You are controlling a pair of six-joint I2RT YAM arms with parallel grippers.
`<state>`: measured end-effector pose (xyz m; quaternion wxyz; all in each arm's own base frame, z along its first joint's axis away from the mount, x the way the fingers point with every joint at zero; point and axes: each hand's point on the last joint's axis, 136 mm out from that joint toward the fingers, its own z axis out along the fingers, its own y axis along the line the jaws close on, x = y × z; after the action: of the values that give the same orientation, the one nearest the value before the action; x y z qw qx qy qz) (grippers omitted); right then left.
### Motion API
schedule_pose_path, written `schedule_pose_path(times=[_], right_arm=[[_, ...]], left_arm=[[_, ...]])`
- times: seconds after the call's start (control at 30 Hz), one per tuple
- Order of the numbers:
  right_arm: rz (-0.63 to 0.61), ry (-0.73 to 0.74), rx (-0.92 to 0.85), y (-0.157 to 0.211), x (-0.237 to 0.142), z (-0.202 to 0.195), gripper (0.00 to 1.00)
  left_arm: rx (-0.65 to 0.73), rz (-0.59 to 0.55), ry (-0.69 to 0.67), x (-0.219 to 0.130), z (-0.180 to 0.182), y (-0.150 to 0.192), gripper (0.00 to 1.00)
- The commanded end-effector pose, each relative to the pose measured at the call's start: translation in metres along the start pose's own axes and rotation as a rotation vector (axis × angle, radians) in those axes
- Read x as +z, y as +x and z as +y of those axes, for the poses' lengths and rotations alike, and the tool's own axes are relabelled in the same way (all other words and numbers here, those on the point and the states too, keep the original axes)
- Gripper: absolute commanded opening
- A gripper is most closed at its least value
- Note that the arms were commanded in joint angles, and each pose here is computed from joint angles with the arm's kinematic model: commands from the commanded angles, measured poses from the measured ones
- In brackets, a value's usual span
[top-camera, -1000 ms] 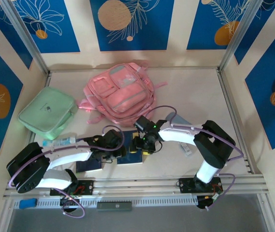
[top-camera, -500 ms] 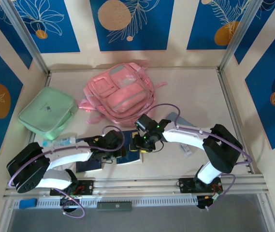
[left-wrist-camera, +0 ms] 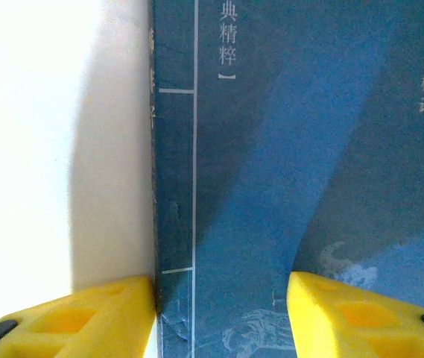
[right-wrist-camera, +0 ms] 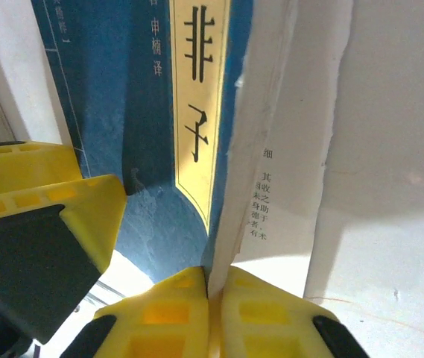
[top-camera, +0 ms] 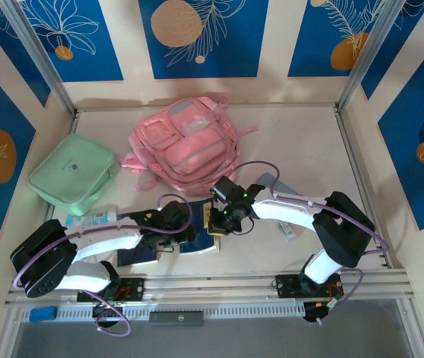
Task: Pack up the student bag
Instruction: Pick up the book from the bottom-center of the table.
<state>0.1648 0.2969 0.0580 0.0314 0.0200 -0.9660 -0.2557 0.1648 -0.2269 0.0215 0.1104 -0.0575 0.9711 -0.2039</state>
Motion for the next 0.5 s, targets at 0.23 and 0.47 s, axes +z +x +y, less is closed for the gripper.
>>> schedule_pose_path(times=[0.23, 0.47], right_arm=[[-0.020, -0.103, -0.030, 0.018, -0.026, 0.007, 0.00], [-0.095, -0.265, -0.115, 0.027, -0.079, 0.017, 0.00]], left_arm=[[0.029, -0.013, 0.013, -0.016, -0.004, 0.002, 0.62], [0.078, -0.102, 0.108, -0.069, -0.021, -0.024, 0.70]])
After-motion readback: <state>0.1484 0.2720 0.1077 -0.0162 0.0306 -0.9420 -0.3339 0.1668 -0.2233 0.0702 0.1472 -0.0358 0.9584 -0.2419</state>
